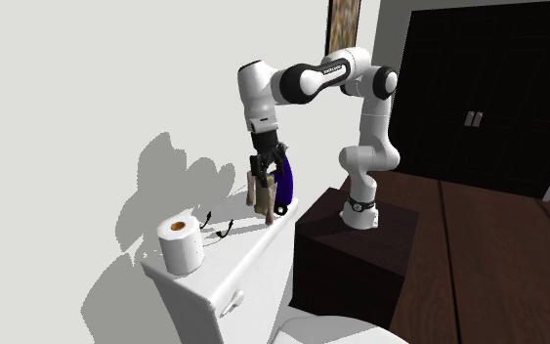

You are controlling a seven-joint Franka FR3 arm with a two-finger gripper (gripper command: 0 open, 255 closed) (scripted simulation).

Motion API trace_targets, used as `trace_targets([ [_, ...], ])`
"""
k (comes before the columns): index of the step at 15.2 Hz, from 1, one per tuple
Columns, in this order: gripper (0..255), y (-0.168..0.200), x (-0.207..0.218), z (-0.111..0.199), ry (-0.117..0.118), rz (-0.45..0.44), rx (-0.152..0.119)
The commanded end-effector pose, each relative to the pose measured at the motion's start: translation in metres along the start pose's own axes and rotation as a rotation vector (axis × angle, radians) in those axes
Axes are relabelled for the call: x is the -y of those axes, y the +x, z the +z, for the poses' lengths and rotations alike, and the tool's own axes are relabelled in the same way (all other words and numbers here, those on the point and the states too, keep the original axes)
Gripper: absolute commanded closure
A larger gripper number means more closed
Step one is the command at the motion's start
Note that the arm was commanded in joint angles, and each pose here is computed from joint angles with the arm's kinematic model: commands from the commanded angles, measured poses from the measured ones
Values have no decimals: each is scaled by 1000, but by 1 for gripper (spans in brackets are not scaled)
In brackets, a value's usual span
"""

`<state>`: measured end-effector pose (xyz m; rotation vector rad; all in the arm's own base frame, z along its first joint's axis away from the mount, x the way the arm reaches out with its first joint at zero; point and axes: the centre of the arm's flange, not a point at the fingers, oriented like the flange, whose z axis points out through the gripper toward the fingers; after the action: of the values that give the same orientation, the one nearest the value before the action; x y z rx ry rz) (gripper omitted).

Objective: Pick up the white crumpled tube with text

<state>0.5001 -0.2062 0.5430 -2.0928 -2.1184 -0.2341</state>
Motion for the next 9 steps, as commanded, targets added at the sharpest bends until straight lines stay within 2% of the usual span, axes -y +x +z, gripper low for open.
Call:
trace_targets([
  [1,0,-3,1,11,0,-3,0],
  [4,0,-4,1,19,0,-3,0],
  [5,255,-4,1,19,0,-3,0],
  [9,255,-4,2,19,0,-3,0],
])
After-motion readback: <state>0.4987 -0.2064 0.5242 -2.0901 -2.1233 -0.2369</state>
